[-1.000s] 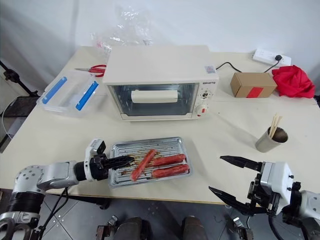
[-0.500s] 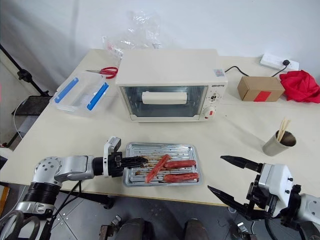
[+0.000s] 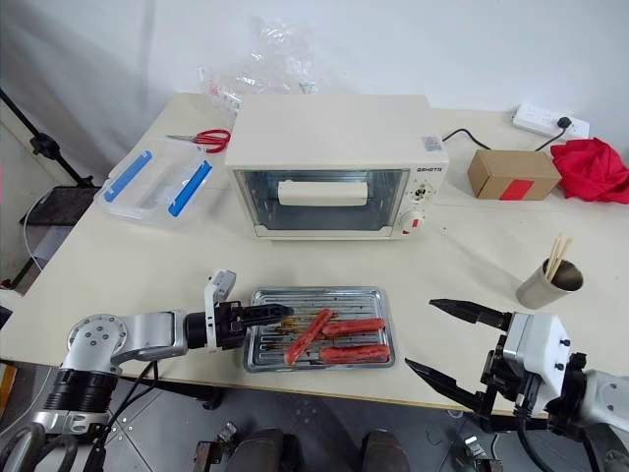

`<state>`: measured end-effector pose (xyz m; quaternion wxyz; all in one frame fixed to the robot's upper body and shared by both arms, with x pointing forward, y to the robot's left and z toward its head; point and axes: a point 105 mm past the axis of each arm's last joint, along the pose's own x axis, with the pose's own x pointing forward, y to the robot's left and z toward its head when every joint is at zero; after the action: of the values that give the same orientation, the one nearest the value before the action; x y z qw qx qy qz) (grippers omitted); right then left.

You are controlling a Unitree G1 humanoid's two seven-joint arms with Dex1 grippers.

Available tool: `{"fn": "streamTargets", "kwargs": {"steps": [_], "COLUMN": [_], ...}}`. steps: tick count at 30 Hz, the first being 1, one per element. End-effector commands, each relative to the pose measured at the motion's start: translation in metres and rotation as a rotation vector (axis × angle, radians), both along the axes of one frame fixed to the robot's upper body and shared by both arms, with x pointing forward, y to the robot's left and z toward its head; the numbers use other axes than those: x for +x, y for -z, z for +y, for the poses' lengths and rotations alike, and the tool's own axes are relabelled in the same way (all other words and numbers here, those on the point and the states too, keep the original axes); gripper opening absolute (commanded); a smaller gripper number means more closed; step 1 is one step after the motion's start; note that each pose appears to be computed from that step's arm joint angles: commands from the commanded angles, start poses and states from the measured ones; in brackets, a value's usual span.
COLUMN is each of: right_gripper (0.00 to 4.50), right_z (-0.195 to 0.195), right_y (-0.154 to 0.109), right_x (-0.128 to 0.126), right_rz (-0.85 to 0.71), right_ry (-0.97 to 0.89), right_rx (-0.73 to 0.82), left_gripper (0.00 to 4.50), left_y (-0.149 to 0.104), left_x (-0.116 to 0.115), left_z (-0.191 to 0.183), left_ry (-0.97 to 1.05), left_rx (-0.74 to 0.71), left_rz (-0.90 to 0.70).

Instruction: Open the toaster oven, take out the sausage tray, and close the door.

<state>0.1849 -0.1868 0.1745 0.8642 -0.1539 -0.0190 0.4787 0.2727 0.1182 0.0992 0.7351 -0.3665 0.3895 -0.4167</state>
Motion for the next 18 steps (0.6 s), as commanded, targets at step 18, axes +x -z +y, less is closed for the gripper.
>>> {"fn": "streamTargets", "kwargs": {"steps": [18], "right_gripper": [4.5], "right_z": [-0.016], "right_y": [-0.002], "right_x": [0.008], "right_rz": [-0.048], "right_ry": [-0.244], "right_rx": [-0.014], "left_gripper": [4.46], "left_y": [-0.067], "left_x": [-0.023], "left_z": [0.147], "left_ry": [0.239], "left_rx": [0.485], "left_rz": [-1.182]}}
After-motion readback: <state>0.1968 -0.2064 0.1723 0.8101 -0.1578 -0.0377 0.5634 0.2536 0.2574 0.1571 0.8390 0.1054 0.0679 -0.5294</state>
